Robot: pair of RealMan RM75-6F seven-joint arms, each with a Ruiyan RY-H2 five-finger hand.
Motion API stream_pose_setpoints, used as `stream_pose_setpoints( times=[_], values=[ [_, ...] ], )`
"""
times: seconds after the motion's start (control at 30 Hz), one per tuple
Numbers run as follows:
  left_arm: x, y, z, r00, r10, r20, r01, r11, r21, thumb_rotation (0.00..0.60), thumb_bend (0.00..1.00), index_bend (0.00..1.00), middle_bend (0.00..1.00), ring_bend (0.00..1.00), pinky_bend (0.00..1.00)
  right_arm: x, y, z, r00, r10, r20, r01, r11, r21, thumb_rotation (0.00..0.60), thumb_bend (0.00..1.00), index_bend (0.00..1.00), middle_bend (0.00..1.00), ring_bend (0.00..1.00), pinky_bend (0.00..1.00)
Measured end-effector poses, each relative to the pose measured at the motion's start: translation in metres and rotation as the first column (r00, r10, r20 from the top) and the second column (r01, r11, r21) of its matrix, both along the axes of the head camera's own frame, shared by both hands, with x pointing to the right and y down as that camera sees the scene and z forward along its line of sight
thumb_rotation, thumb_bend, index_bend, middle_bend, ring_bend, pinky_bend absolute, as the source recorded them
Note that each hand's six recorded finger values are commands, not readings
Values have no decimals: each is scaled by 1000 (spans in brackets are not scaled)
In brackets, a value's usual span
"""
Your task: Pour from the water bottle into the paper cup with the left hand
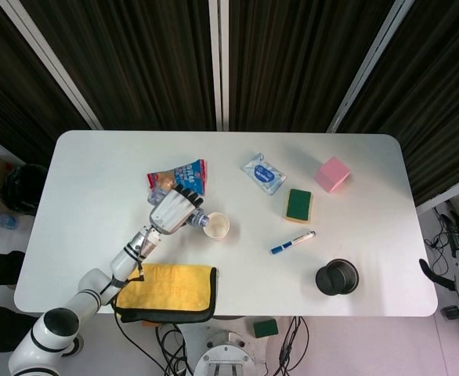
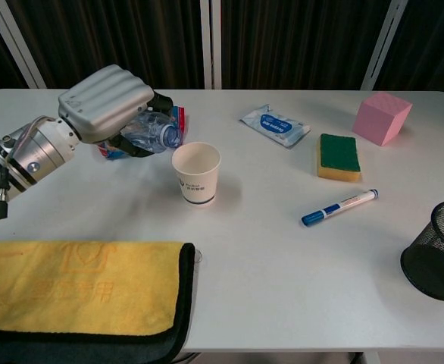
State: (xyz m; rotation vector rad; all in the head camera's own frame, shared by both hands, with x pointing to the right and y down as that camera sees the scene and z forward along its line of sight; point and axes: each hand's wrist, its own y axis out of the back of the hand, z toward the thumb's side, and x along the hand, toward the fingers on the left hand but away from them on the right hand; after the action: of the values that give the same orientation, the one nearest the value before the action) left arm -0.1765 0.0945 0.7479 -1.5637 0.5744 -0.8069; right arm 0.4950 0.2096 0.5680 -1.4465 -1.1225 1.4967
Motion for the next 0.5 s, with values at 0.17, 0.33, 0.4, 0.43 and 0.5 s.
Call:
stream_pose_setpoints(
  times=[0.17,0.33,0.4,0.43,0.5],
  values=[
    [0,-1,1,999,13,32,-13,1000,17,600,332,793,800,669,584,0,0,0,1000,0,0,0,1000,1,512,241,0,0,0,0],
    [0,-1,2,999,21,47,-22,999,27,600,332,793,800,669,584,1,0,0,1000,2,0,-2,1000,-1,513,241,0,0,0,0],
    [0,-1,2,998,27,58,-29,999,36,600,332,793,800,669,584,1,0,0,1000,2,1,-2,1000,0,512,241,0,0,0,0],
    [0,-1,2,998,29,60,-31,999,37,600,331,793,800,669,585,1,0,0,1000,2,1,-2,1000,1,512,241,0,0,0,0],
    [1,-1,2,998,29,60,-32,999,38,600,332,793,800,669,585,1,0,0,1000,2,2,-2,1000,0,513,240,0,0,0,0]
  ],
)
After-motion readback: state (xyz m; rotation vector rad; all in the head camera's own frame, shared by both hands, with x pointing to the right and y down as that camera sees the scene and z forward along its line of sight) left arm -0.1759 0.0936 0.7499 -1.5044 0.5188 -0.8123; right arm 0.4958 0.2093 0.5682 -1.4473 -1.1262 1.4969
